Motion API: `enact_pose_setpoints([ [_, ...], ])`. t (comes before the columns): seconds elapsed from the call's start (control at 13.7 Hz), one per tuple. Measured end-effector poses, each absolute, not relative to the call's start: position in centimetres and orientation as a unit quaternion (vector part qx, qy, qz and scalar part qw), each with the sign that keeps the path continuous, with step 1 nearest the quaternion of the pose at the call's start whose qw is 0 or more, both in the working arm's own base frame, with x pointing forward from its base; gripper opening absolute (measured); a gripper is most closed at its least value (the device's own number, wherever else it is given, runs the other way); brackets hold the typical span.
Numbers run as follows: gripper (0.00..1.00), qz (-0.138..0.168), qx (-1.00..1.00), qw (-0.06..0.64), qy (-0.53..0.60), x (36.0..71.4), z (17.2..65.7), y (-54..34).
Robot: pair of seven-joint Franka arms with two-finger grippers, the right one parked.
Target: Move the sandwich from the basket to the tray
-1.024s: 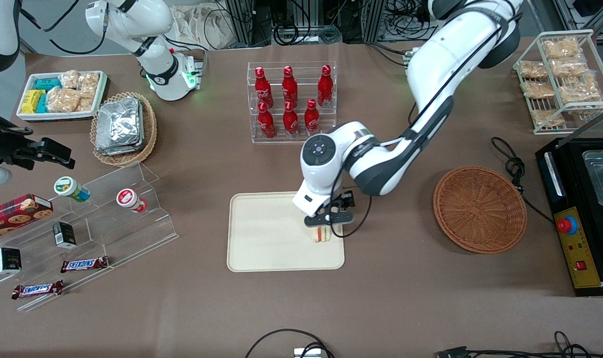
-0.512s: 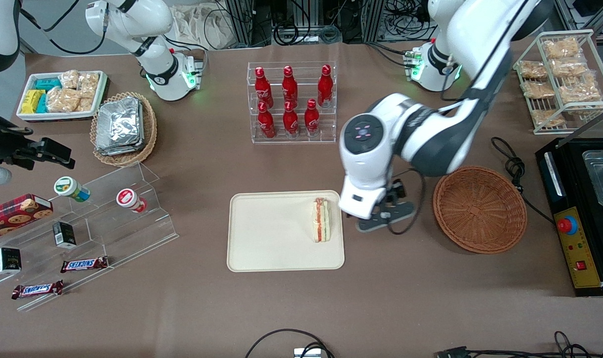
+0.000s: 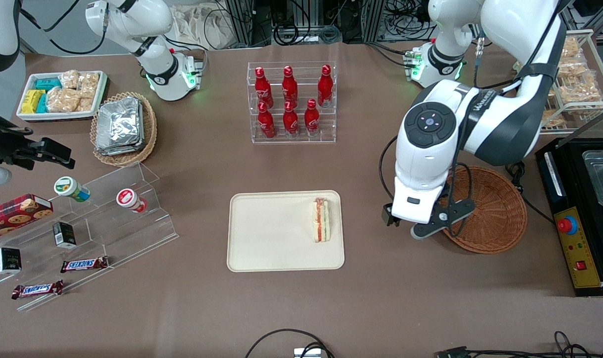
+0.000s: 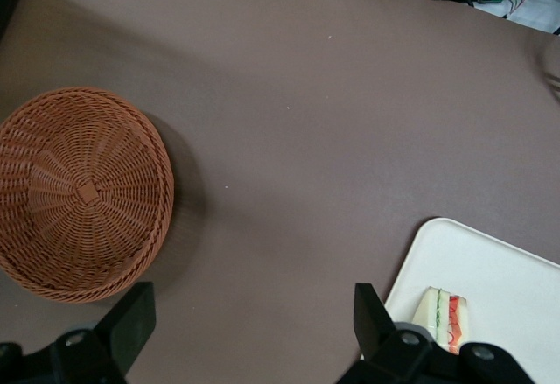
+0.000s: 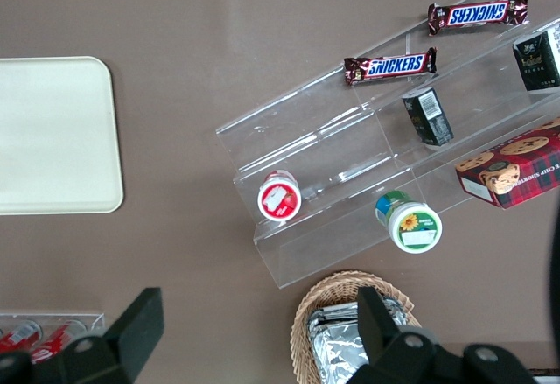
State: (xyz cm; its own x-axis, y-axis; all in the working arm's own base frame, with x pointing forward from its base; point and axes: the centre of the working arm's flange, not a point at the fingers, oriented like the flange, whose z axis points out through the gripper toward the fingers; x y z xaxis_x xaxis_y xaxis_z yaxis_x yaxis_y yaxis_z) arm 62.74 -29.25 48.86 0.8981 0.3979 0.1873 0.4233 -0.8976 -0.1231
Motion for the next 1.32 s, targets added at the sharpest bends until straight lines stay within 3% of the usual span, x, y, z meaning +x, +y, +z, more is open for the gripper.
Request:
enact_pose_setpoints([
  [0.59,1.0,-0.062,-0.975,0.061,-0.207,63.9,51.0,-24.5],
  [0.88,1.0,-0.034,-0.98,0.038,-0.194,63.6,52.7,-20.7],
  [1.32,1.0,-0.019,-0.992,0.037,-0.117,59.6,55.9,-12.3],
])
